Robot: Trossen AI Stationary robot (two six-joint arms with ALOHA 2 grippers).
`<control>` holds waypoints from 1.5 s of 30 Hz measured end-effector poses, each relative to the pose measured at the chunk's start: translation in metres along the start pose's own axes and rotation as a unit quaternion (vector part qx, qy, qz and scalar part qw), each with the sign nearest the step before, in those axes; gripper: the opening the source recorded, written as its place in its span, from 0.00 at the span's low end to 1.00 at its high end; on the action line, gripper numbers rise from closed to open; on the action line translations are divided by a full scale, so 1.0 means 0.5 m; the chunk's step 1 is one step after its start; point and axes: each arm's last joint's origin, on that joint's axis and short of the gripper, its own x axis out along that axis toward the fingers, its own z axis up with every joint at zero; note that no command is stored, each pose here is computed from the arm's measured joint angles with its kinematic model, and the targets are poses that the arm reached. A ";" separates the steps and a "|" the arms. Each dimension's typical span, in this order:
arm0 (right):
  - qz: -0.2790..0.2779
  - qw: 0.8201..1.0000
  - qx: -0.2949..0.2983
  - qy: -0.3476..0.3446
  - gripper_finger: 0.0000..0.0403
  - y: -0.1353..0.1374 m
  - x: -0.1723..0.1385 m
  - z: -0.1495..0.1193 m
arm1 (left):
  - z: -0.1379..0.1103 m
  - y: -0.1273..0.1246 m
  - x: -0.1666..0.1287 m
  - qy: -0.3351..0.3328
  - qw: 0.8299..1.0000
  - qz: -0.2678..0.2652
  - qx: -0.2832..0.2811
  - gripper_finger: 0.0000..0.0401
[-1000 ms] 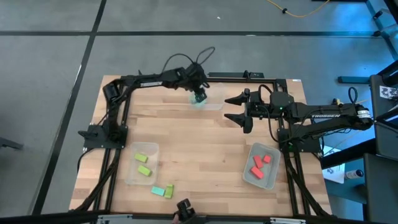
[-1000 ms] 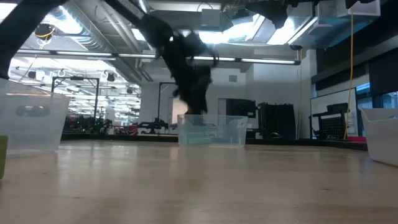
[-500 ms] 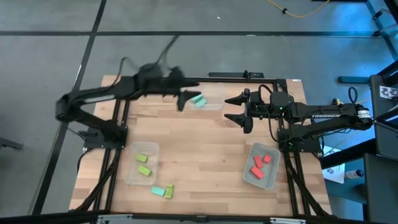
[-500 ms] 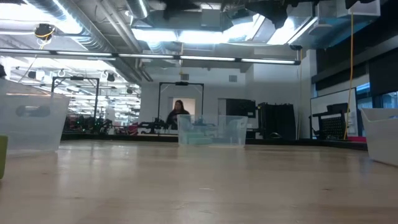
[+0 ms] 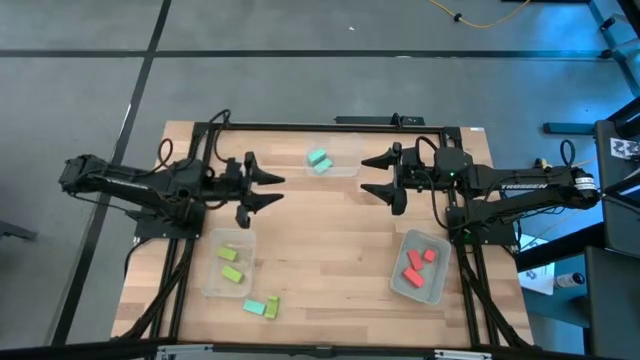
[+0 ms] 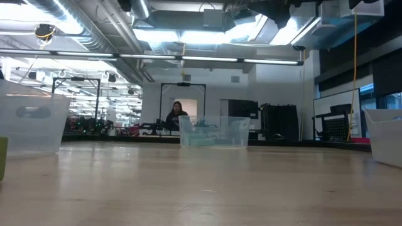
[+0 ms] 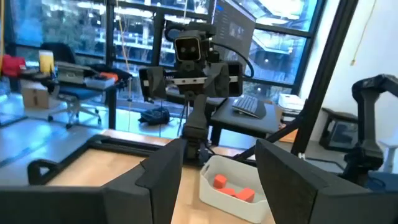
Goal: Sort & place blocks by color
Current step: Put the blue block into the top transparent bin
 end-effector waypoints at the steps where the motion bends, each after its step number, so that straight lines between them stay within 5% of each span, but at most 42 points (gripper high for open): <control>1: 0.000 1.000 -0.001 0.000 0.87 0.000 0.000 0.000 | 0.000 -0.001 -0.003 -0.001 1.000 -0.002 0.006 0.48; 36: 0.009 1.000 -0.014 0.002 0.87 0.001 0.000 0.000 | 0.002 -0.004 -0.007 -0.003 1.000 -0.015 0.019 0.48; 45: 0.012 1.000 -0.009 0.006 0.87 0.001 0.000 -0.002 | 0.007 -0.017 -0.008 0.086 0.996 -0.018 0.014 0.48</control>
